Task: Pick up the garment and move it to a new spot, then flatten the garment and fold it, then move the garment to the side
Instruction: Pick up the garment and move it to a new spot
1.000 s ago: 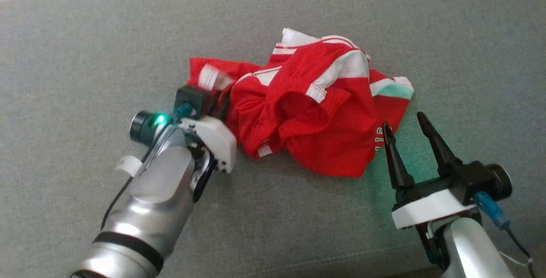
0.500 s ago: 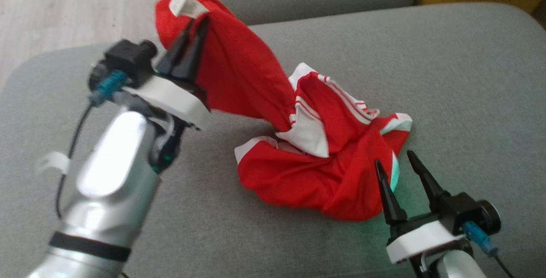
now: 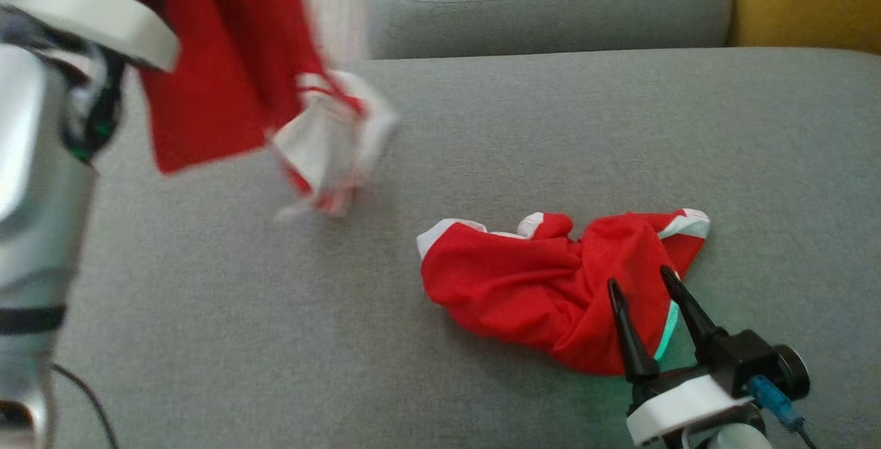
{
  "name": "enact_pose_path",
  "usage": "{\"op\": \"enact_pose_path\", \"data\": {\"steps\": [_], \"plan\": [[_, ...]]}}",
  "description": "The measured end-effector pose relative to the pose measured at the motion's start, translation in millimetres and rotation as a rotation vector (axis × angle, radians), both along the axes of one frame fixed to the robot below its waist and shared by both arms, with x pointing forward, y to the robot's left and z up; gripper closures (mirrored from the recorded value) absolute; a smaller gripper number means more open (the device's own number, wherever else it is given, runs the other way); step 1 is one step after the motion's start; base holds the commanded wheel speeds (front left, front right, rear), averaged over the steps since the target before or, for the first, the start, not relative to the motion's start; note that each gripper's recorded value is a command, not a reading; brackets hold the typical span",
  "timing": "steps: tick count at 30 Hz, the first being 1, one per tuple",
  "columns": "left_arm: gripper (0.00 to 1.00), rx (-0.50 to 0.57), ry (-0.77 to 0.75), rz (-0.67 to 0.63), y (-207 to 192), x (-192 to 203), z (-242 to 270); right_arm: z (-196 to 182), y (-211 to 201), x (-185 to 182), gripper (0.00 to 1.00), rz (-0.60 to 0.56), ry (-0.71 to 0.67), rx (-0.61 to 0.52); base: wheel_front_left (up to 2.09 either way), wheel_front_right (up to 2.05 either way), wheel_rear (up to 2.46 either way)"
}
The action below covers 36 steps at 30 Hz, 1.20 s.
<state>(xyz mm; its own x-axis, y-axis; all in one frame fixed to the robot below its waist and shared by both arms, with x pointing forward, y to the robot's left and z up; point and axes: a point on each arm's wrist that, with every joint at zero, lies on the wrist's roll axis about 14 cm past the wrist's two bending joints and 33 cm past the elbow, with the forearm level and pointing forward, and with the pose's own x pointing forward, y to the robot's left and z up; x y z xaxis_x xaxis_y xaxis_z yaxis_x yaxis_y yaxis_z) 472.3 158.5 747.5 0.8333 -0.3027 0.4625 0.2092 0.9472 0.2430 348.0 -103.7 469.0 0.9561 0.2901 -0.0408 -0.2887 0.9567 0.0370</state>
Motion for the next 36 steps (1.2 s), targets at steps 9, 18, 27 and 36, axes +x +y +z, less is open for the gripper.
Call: {"op": "enact_pose_path", "data": {"steps": [9,18,27,36], "plan": [[1.00,0.061,-0.074,0.252,88,-8,38,-3,12,3,0.00,0.040,0.008,0.001,0.00,0.00,0.00],[1.00,-0.004,0.278,0.368,140,1,-97,-18,19,11,0.00,0.062,0.056,-0.002,0.00,0.00,0.00],[1.00,-0.234,0.612,0.502,171,-33,-251,-23,22,32,0.00,0.070,0.061,-0.002,0.00,0.00,0.00],[0.00,-0.438,0.532,0.350,123,-47,-244,-7,10,26,0.00,0.040,0.013,-0.013,0.00,0.00,0.00]]}}
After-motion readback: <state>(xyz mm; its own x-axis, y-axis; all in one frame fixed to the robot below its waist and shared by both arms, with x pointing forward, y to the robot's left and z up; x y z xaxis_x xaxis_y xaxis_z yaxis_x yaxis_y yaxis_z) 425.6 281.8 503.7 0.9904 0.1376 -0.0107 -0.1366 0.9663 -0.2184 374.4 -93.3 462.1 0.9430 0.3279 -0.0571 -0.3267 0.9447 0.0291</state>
